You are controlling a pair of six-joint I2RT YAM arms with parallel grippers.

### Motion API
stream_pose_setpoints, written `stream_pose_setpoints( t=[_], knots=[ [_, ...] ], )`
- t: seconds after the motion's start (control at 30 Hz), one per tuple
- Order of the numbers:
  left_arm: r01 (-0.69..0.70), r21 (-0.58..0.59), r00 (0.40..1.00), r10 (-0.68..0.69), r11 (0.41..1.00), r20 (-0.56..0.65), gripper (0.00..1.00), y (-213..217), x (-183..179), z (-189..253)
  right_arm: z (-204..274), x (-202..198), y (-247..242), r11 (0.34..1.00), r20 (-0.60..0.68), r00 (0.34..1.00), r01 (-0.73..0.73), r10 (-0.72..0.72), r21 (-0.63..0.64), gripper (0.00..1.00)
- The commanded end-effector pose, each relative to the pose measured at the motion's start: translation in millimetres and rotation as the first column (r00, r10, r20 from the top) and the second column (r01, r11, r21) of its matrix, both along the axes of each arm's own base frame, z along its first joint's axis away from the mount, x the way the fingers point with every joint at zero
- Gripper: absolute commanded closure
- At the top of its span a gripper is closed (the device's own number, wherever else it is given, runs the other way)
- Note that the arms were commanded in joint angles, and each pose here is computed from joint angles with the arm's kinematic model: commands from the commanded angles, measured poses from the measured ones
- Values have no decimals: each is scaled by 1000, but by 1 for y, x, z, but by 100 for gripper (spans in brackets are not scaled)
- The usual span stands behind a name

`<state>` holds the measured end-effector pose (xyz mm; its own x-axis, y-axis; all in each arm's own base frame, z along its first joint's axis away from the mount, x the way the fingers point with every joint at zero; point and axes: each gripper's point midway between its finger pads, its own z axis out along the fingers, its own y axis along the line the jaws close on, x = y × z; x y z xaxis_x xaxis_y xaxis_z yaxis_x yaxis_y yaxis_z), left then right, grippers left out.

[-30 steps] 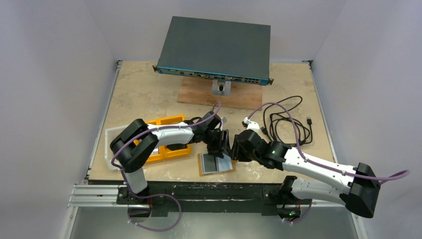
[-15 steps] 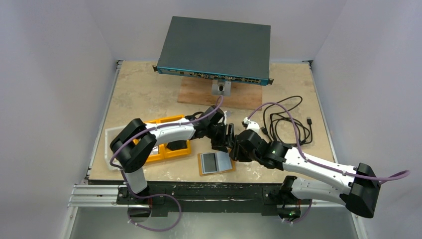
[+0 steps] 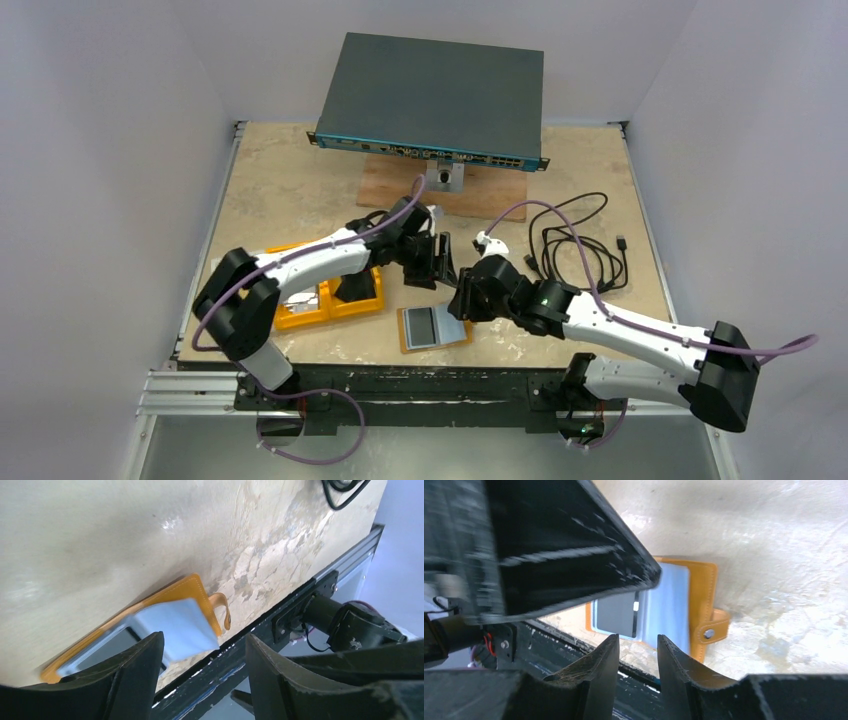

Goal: Take the credit cards out of the card holder
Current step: Remove the credit card from the card holder.

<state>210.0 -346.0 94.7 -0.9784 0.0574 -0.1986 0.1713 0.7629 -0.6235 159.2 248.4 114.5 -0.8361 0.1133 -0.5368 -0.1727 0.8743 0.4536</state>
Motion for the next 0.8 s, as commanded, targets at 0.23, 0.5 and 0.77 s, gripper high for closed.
stream_pose_setpoints(
  t=[0.23, 0.5, 0.77],
  knots=[
    [-95, 98, 991, 84, 991, 102, 39, 76, -16, 10, 12, 2, 52, 986, 14, 991, -132, 131, 102, 67],
    [-99, 92, 994, 95, 991, 49, 56, 81, -35, -10, -16, 1, 65, 974, -74, 985, -142, 157, 175, 71],
    [-88, 105, 996, 87, 991, 20, 80, 77, -41, -24, -44, 4, 61, 960, -141, 975, -133, 171, 246, 74]
  ],
)
